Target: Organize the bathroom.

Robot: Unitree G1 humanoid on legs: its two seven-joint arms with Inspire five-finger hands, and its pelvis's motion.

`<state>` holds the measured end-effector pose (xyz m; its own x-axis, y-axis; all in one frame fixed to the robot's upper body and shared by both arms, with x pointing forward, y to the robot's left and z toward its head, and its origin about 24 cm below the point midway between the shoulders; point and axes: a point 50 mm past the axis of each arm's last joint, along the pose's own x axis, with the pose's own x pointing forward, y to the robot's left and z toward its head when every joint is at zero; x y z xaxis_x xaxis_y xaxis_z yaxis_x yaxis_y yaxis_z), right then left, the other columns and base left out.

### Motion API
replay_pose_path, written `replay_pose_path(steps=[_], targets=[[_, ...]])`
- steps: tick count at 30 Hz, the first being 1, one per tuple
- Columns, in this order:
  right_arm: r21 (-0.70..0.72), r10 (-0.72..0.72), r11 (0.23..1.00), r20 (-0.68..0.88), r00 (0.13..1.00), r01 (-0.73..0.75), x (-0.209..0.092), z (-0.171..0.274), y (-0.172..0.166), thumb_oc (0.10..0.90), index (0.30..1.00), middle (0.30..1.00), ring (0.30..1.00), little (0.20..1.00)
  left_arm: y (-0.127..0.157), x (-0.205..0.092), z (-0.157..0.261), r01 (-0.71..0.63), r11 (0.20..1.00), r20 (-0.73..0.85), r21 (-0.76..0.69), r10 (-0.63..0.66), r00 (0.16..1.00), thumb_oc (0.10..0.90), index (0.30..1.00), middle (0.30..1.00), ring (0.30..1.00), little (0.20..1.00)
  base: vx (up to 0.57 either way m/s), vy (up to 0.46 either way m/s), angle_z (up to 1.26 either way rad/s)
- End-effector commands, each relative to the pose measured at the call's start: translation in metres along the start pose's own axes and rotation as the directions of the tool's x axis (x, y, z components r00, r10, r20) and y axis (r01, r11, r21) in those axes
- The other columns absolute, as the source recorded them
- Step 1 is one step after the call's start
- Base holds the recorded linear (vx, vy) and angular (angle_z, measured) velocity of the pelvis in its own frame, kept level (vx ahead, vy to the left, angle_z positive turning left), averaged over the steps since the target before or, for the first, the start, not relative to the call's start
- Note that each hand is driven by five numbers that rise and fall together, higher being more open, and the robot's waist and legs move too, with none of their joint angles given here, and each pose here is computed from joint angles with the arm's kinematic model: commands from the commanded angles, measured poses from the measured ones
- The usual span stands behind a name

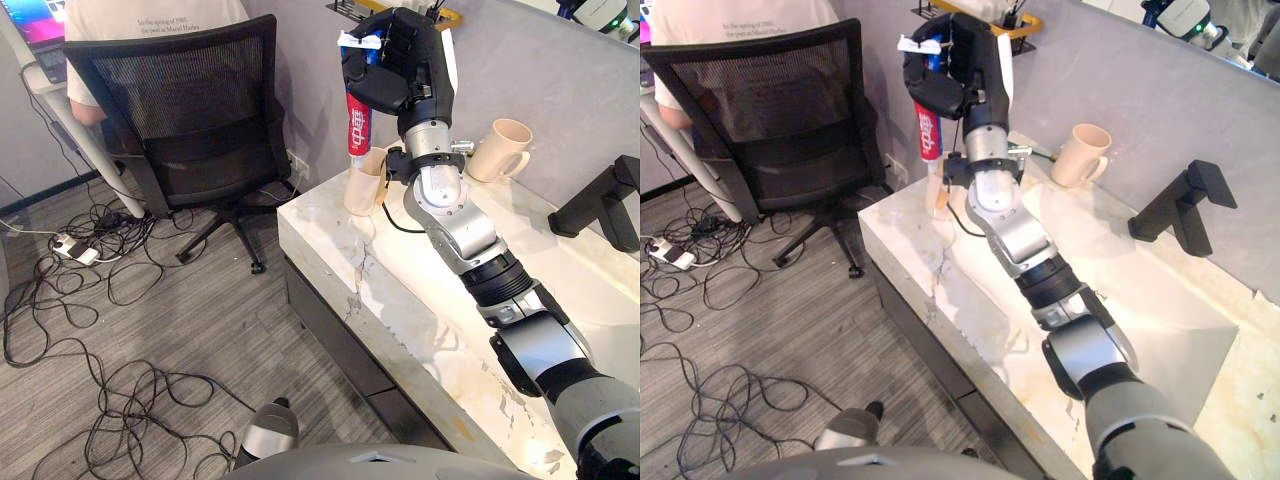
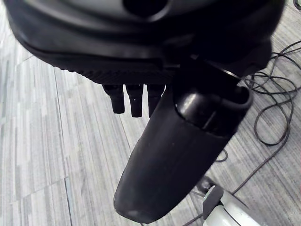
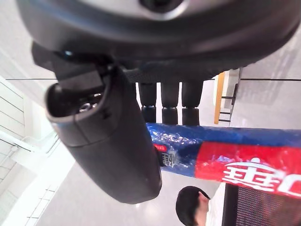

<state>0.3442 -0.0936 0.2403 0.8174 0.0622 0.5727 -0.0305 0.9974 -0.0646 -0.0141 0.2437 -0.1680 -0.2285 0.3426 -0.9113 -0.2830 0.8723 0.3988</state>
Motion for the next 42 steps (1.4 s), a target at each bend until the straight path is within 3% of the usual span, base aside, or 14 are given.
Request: replay_pose_path(steps=[1,19,42], targets=[[0.061,-0.067,0.997,0.343,0.937,0.049,0.03,0.076,-0.007,0.4,0.3,0.3,0.3,0.3,0.041,0.007,-0.041,-0.132,0.989,-0.151,0.072,0.141,0.978,0.8,0.9,0.9,0.9,0.9,0.0,0.0,0.0],[-0.057,-0.082,0.993,0.33,0.94,0.106,0.043,0.072,-0.014,0.4,0.3,0.3,0.3,0.3,0.045,0.006,-0.035,-0.15,0.983,-0.153,0.11,0.166,0.974,0.8,0.9,0.9,0.9,0.9,0.02,0.0,0.05],[-0.062,-0.081,0.991,0.408,0.909,0.116,0.043,0.094,-0.027,0.4,0.3,0.3,0.3,0.3,0.047,0.007,-0.036,-0.129,0.987,-0.149,0.095,0.142,0.979,0.8,0.9,0.9,0.9,0.9,0.0,-0.002,0.0]])
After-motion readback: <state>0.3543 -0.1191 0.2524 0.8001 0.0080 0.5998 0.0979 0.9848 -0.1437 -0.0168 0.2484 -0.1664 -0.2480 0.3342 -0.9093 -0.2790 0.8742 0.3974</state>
